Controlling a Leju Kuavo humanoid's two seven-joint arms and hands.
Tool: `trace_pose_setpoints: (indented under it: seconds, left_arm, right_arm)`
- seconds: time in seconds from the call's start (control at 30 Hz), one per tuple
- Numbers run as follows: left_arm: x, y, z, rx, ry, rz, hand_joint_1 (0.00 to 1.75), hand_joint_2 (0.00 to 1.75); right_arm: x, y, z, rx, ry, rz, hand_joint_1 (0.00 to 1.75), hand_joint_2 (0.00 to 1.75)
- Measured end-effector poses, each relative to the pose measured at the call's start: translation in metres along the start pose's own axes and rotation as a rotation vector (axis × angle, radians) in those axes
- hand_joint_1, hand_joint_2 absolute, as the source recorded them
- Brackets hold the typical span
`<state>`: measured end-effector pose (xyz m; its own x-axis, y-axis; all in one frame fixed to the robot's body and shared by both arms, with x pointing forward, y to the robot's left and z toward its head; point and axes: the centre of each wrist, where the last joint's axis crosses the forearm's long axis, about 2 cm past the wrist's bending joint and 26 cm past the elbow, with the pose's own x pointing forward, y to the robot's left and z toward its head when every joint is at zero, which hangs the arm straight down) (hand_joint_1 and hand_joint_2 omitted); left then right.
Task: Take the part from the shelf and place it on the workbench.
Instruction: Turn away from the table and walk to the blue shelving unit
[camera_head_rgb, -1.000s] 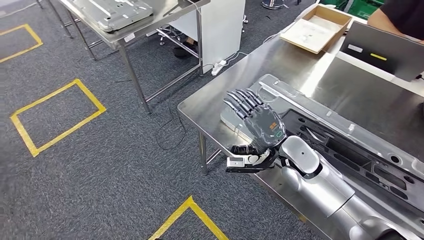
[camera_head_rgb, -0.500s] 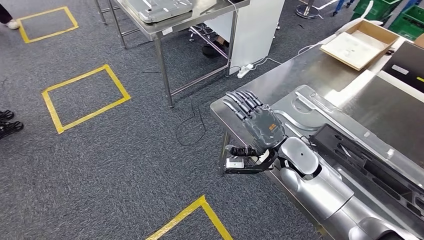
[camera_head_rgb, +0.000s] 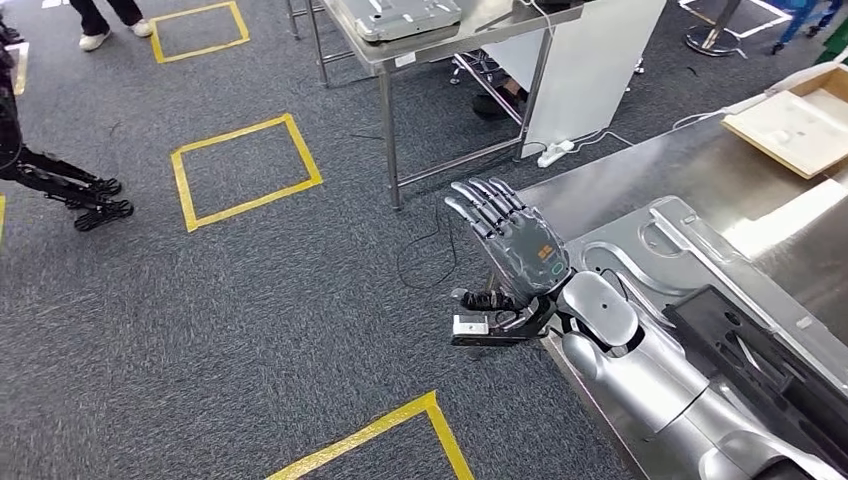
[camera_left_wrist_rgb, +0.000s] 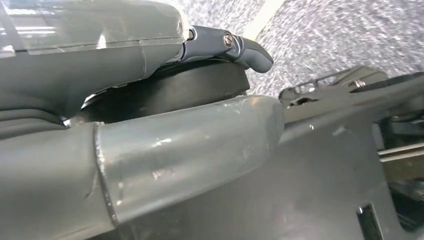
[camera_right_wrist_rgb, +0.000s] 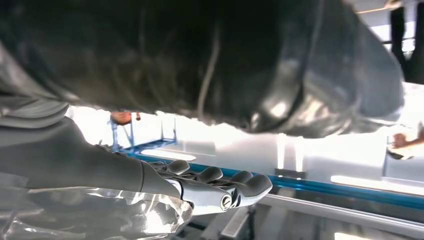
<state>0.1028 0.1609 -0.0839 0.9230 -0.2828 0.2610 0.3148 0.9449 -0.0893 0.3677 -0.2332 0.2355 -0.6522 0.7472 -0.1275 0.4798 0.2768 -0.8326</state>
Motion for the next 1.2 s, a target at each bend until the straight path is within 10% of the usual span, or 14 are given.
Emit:
trace_pose_setpoints:
  seconds: [1.2]
  left_arm:
    - [-0.0028, 0.0002, -0.0001, -0.006, 0.012, -0.004, 0.00, 0.00]
  right_arm:
    - [0.0004, -0.0006, -0.0018, -0.002, 0.000, -0.004, 0.00, 0.00]
